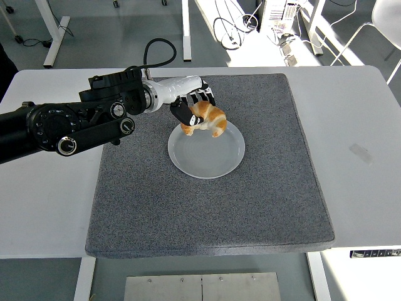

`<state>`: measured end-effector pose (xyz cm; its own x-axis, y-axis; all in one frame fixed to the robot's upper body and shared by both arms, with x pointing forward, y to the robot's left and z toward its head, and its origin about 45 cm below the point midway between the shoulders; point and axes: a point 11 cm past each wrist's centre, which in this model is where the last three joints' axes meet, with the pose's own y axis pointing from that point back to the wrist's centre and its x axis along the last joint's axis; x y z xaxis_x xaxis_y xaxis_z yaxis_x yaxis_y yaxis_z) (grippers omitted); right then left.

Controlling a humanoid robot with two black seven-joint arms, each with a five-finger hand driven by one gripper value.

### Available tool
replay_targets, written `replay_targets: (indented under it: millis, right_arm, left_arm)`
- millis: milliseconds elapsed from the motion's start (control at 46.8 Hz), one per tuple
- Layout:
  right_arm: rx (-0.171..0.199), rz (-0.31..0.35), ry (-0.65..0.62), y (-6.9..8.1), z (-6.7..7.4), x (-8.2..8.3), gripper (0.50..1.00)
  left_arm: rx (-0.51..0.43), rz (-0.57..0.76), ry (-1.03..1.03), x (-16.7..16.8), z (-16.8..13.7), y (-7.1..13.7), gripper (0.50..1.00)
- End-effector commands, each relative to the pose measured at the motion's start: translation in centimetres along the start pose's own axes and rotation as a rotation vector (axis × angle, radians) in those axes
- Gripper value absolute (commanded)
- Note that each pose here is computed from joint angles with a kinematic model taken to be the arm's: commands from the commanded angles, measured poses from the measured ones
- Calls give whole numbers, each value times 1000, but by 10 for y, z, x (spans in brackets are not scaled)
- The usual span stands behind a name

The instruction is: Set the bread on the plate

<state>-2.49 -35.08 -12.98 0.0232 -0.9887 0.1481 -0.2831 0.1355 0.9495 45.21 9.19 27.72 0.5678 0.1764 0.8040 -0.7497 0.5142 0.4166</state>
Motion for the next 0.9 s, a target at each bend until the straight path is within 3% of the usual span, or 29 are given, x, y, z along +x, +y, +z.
replay_targets:
  millis: [0, 791, 876]
  right_arm:
    - [0, 0, 0, 0, 0, 0, 1000]
    - [0, 0, 0, 0, 0, 0, 1000]
    - [0, 0, 0, 0, 0, 0, 1000]
  left_arm:
    - [4, -5, -4, -5, -2, -3, 511]
    - [49, -50, -26, -47, -18, -14, 517]
    - [44, -53, -28, -49, -14, -16, 573]
